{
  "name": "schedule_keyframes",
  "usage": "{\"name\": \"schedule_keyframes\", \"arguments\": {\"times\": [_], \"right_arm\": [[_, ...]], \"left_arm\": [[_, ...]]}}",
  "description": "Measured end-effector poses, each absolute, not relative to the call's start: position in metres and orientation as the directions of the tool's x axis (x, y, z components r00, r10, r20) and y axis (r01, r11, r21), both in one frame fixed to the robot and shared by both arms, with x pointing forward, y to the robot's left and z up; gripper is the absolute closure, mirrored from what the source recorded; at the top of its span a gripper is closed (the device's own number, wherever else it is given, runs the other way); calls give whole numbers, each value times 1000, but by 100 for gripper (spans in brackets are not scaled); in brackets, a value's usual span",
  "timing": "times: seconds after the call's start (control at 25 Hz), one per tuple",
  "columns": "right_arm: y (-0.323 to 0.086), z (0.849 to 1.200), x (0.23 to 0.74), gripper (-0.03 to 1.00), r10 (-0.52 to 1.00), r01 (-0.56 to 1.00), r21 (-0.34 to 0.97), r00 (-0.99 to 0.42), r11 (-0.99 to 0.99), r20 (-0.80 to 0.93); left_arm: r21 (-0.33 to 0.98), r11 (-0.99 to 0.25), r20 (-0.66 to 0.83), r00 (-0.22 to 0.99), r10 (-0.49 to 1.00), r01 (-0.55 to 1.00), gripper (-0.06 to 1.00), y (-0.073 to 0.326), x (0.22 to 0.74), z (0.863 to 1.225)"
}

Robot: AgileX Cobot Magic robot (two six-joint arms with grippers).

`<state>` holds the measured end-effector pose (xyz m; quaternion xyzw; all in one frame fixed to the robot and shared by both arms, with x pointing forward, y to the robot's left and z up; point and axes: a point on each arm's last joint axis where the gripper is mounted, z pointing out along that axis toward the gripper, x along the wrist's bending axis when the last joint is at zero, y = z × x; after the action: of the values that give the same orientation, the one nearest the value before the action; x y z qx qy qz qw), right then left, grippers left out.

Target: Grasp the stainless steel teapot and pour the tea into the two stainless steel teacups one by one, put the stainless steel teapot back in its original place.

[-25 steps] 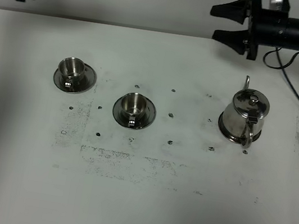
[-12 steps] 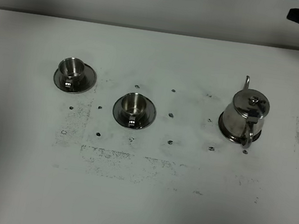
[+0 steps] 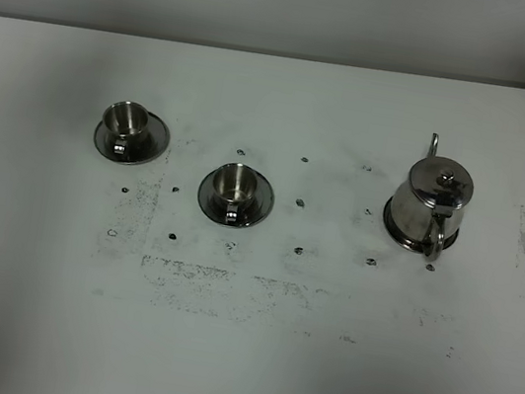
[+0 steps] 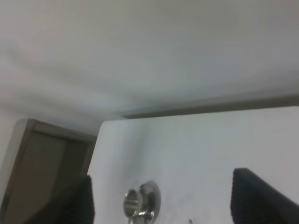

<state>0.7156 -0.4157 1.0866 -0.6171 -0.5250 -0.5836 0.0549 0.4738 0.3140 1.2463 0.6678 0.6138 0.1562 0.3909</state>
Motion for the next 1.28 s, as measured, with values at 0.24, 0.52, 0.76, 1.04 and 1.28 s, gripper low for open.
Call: {"name": "schedule_keyframes", "arguments": {"times": [0.24, 0.52, 0.76, 1.04, 1.28], "right_arm": [[-415, 1089, 715, 37, 589, 707, 556, -242, -437, 771], [-415, 1094, 715, 37, 594, 698, 570, -255, -433, 763], [-415, 1113, 715, 37, 609, 665, 615, -294, -424, 737], [-415, 1120, 714, 37, 611, 656, 624, -302, -424, 732], [-415, 1120, 714, 37, 610, 657, 622, -300, -426, 733]], "left_arm": [[775, -125, -109, 326, 939, 620, 25, 277, 391, 1253], [784, -144, 41, 182, 982, 604, 25, 291, 314, 1202], [745, -148, 69, 146, 987, 651, 25, 295, 285, 1131], [682, -112, 29, 127, 991, 722, 25, 295, 265, 1063], [714, -95, 9, 126, 992, 694, 25, 293, 255, 1046]]}}
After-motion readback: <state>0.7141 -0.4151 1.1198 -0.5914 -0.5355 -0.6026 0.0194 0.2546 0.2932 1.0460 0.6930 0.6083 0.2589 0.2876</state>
